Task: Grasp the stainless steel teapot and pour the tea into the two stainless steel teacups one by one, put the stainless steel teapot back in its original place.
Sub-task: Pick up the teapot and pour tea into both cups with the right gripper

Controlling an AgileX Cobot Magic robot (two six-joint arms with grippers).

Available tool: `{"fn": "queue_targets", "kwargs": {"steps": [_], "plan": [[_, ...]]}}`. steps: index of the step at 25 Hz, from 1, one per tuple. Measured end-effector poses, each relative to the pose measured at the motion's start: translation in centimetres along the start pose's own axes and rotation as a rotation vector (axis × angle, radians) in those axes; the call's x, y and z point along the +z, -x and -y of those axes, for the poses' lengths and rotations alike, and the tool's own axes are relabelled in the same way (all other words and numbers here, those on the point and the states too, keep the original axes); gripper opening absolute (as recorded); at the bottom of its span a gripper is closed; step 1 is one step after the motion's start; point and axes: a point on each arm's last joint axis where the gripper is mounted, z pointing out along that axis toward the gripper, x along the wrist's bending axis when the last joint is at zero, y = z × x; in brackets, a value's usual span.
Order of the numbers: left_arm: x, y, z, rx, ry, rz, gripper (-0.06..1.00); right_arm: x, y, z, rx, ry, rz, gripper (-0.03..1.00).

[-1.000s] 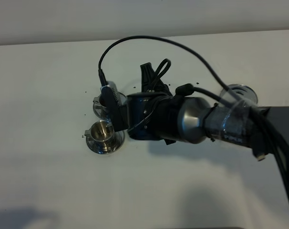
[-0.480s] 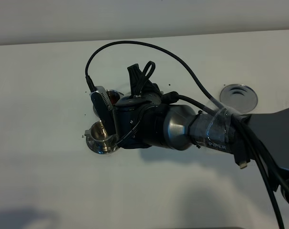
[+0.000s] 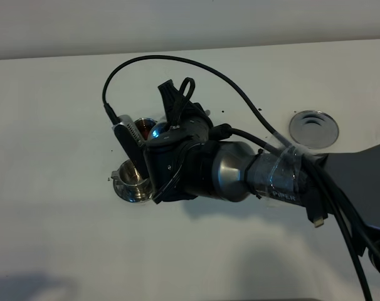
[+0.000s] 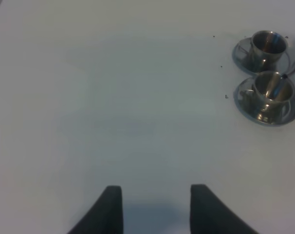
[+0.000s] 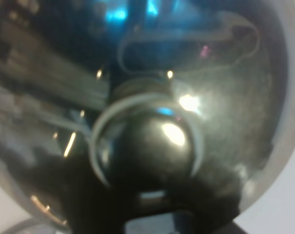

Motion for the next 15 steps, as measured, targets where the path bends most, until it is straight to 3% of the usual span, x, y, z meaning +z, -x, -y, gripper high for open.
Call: {"fn": "queue_targets", "kwargs": {"steps": [15], "plan": [[0.00,0.00,0.00,0.000,0.000,0.000,0.36,-0.47,0.51,-0.36,-0.090,-0.009,0.074,0.18]]}}
